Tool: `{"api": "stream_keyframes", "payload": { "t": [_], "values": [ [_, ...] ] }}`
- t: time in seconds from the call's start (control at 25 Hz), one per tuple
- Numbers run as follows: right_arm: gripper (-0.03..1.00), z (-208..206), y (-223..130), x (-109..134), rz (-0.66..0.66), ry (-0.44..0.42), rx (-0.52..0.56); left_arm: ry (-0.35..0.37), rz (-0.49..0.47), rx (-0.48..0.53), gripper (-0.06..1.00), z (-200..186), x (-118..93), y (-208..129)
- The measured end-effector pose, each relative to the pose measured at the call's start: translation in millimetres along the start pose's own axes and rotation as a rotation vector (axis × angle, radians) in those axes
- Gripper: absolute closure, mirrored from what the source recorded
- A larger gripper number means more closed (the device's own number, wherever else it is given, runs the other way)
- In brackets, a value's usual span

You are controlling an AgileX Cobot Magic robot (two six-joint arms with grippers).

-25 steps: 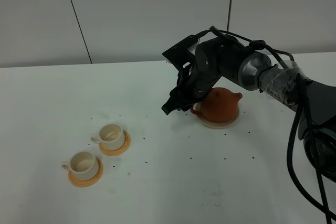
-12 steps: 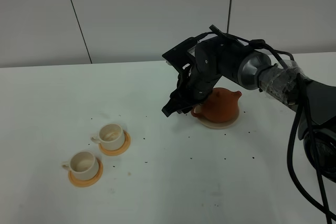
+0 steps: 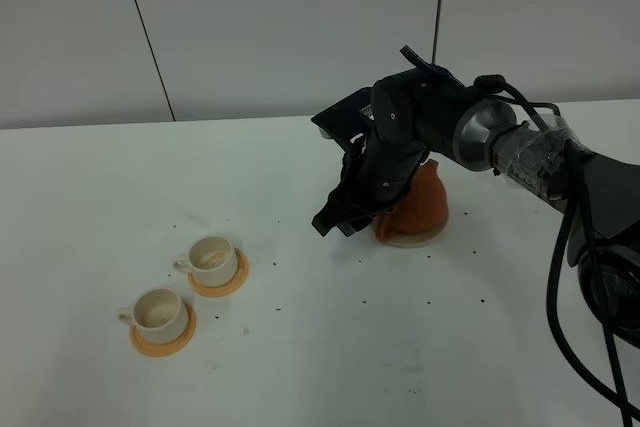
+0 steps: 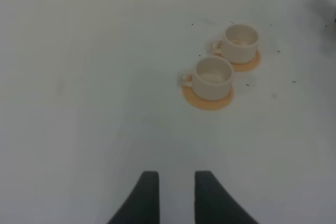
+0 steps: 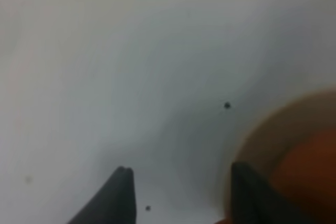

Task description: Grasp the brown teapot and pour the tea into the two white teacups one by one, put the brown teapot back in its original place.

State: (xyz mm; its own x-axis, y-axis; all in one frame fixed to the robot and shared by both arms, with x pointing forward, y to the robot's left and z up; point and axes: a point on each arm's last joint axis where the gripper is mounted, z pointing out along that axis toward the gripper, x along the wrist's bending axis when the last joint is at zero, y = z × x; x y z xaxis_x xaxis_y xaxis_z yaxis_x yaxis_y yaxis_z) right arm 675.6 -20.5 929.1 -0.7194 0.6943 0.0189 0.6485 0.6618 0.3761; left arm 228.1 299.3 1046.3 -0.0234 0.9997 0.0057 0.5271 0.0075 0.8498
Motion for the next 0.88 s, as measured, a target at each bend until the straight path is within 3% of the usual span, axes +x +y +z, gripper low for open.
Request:
{"api": "stream_keyframes", "payload": {
  "t": [0.88],
  "values": [
    [0.56, -0.4, -8.6, 0.4, -0.016, 0.005, 0.094, 0.000, 0.001, 0.000, 0.71, 0.0, 0.0, 0.0]
  ]
}}
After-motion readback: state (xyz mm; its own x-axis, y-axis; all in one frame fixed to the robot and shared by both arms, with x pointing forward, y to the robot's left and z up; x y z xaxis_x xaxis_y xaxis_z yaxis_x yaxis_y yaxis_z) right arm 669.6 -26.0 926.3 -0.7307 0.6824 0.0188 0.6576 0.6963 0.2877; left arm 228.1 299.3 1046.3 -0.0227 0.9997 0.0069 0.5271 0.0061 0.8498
